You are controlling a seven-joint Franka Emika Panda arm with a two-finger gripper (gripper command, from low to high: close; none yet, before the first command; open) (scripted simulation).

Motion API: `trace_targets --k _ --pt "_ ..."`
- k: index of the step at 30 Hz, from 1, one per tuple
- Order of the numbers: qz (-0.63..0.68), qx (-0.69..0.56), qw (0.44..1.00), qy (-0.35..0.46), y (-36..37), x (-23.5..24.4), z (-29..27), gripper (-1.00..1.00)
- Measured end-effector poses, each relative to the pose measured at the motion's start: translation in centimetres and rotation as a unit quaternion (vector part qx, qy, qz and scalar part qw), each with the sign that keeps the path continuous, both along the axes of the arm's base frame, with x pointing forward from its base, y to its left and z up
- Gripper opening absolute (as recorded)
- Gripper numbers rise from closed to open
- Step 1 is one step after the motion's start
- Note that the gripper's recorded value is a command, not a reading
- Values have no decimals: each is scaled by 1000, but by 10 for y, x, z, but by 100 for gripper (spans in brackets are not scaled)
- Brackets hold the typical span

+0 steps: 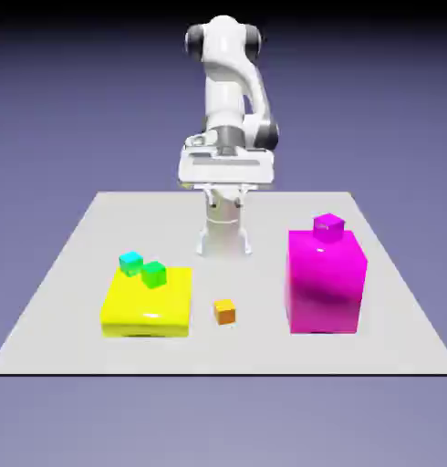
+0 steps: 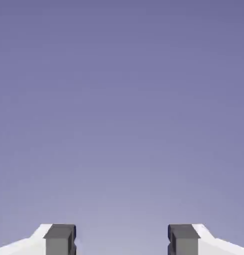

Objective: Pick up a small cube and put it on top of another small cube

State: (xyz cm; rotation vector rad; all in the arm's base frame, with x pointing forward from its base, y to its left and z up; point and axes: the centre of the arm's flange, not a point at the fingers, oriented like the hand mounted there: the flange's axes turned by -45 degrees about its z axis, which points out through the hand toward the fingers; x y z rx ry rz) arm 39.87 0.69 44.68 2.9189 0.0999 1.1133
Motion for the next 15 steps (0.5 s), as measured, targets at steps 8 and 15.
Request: trace_targets --k 8,15 --pt "27 -32 974 224 13 47 -85 0" --pt "48 -60 909 411 22 66 -166 0"
